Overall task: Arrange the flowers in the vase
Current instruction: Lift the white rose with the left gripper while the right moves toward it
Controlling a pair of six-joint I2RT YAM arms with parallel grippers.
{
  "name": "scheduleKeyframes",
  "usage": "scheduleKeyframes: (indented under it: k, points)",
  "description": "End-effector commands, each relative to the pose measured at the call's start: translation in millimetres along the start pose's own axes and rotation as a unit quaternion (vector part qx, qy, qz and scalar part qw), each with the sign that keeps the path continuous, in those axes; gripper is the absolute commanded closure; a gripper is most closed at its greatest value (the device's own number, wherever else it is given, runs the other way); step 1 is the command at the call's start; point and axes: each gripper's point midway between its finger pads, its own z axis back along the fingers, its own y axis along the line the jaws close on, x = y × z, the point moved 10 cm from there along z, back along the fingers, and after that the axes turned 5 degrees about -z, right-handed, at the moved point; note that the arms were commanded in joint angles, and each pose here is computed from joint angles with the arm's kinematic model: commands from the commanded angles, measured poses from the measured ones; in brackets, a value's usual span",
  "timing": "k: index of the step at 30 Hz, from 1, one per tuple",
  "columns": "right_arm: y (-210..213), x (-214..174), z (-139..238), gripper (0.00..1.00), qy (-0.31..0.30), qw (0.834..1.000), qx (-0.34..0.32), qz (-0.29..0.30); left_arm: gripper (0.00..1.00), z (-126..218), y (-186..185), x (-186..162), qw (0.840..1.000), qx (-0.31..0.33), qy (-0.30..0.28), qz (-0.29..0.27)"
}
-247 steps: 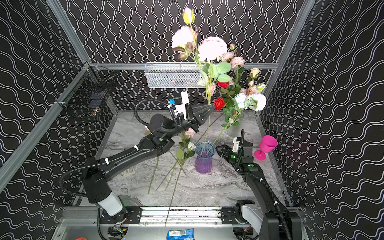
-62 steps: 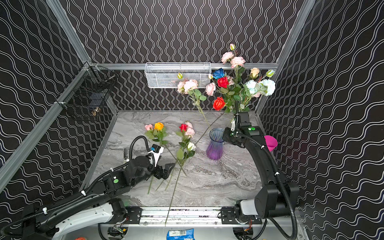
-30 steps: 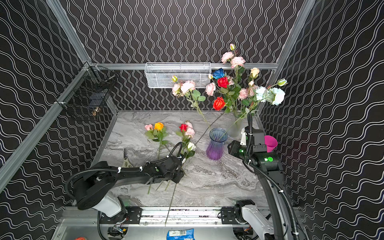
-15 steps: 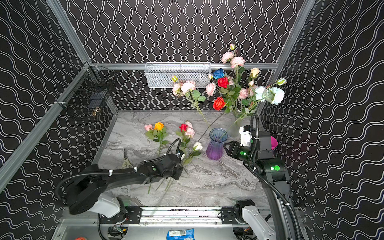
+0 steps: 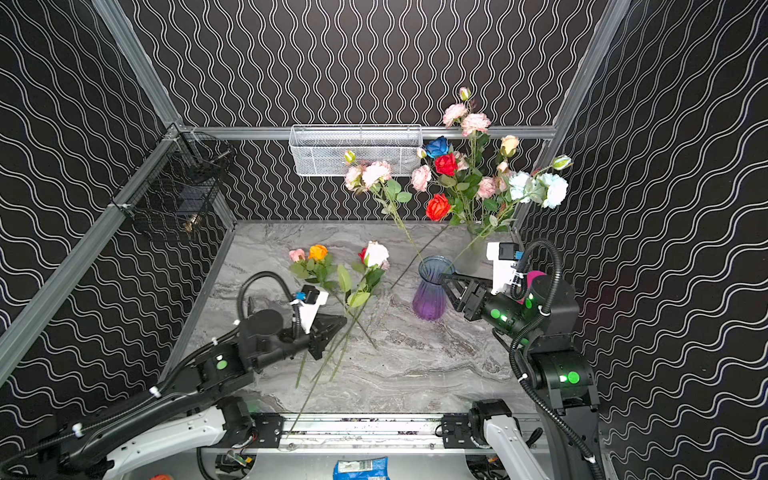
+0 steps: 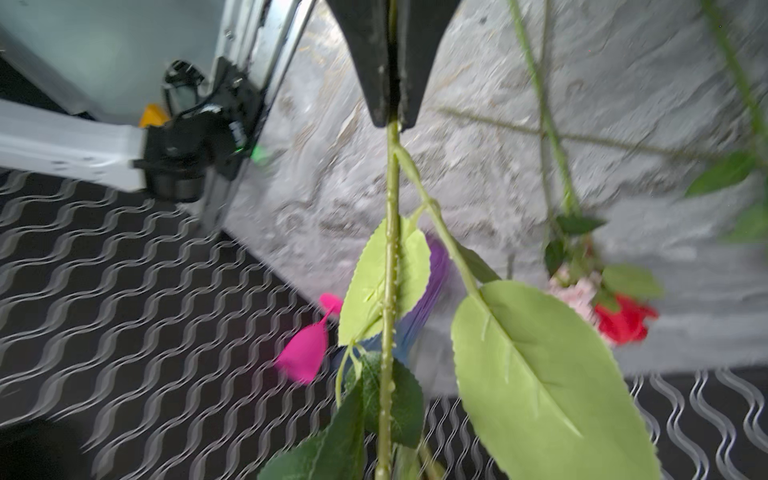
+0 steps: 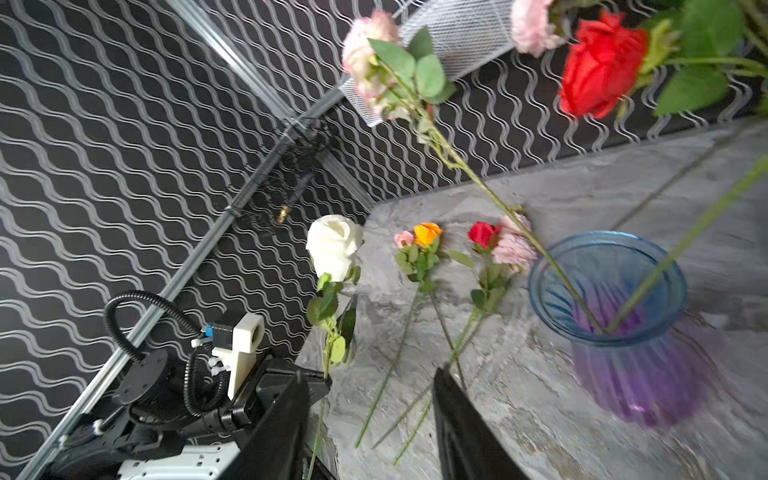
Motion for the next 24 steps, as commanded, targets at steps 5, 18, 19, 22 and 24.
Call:
scheduleKeyframes:
  k: [5, 18, 19, 22, 24]
  points:
    - [19, 11, -14, 0.49, -0.011, 0.994, 0.103, 0.028, 1.00, -1, -26, 48, 0.980, -0.126, -0.150, -0.030]
    - [46, -39, -94, 0.55, 0.117, 0.974, 0.149, 0.123, 1.00, 10, -22, 106, 0.940, -0.044, -0.339, 0.009]
    - [47, -42, -95, 0.55, 0.110, 0.973, 0.161, 0.123, 1.00, 12, -20, 106, 0.937, -0.039, -0.346, 0.015]
    - [51, -53, -104, 0.55, 0.114, 0.969, 0.177, 0.132, 1.00, 15, -19, 104, 0.935, -0.036, -0.352, 0.030]
    - [58, -58, -112, 0.55, 0.127, 0.964, 0.183, 0.144, 1.00, 14, -17, 102, 0.935, -0.030, -0.352, 0.036]
